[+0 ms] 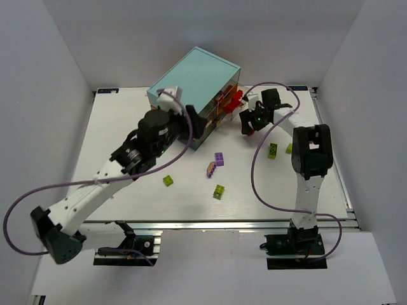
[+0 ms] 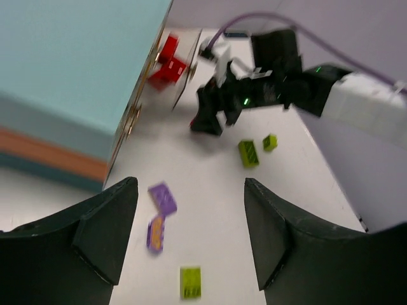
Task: Sort the legos into containers by color
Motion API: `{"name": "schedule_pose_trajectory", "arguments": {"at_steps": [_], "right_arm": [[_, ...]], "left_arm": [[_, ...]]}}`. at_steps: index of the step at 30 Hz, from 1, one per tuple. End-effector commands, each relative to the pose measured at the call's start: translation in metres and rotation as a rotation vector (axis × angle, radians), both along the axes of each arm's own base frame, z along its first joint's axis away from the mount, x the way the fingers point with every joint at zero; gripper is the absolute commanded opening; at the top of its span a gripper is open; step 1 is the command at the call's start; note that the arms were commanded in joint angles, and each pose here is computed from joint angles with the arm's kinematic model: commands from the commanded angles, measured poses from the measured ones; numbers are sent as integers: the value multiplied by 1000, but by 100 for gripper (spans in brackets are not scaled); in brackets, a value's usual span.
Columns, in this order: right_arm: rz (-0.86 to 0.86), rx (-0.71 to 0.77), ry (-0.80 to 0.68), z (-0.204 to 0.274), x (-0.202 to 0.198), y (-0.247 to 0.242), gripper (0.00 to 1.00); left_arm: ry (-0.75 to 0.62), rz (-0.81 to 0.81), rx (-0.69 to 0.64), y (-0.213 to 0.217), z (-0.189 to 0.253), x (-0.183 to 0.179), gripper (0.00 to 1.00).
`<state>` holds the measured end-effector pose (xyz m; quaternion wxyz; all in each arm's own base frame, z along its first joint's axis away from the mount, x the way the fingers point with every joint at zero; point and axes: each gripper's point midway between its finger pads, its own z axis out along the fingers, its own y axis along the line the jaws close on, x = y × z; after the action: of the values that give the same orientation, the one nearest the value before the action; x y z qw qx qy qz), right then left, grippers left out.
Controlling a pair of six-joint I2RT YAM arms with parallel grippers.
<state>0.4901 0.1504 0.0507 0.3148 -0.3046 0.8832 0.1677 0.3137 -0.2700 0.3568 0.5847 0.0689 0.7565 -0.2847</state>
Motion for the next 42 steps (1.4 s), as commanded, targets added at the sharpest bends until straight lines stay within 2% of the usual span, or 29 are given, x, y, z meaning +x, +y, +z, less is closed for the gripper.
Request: {"name": "schedule_pose_trajectory", "arguments": {"at_steps": [1,5,8,9,11,12,13,14,16,18,21,25,27,28,31,32,34,35,37,40,41,42], "right_arm": [[-58,-108,-14,-5,9,-15,73],[-55,-155,-16,-14,10,-17,67],[-39,-163,-12,-20,6,-17,56],[-25,-153,-9,-20,5,-14,45],[-4,-135,-16,-17,3,-12,34],[9,-129,-16,-17,1,-10,23],[11,-124,-31,-9,1,-11,18],[22,-116,-34,-6,-1,-10,8],[26,-86,-61,16,-6,-12,0],[83,-10,-98,43,-16,-3,0],[152,83,-241,109,-29,10,0],[172,167,-308,153,-21,27,0],[177,198,-294,156,-12,35,0],[165,220,-315,172,-3,39,0],[145,236,-299,168,16,51,0],[140,240,-336,185,27,55,1],[126,239,-315,171,43,62,4],[111,254,-334,182,52,65,7],[113,256,-312,168,61,71,11],[126,238,-329,162,68,73,33],[130,226,-330,157,70,74,43],[133,222,-333,159,71,75,49]], "left_arm": [[177,77,-6,24,-59,-21,77],[230,143,-53,46,-77,-37,78],[255,160,-47,54,-88,-44,78],[261,166,-46,56,-91,-45,78],[276,175,-37,59,-97,-48,78],[281,179,-32,60,-99,-48,78],[285,182,-29,61,-101,-49,78],[290,183,-28,62,-103,-50,78],[301,185,-26,63,-106,-52,78],[321,190,-27,66,-113,-56,78],[346,191,-36,69,-125,-63,78],[367,198,-58,73,-135,-69,78],[376,197,-65,75,-137,-72,78],[374,197,-68,75,-136,-73,78],[384,197,-66,78,-138,-77,78],[388,197,-66,78,-138,-78,78],[389,202,-70,80,-138,-79,78],[391,205,-77,81,-137,-79,78],[392,210,-82,82,-136,-81,78],[391,218,-96,85,-133,-83,78],[393,221,-102,87,-133,-84,78],[392,224,-101,88,-133,-85,78]]}}
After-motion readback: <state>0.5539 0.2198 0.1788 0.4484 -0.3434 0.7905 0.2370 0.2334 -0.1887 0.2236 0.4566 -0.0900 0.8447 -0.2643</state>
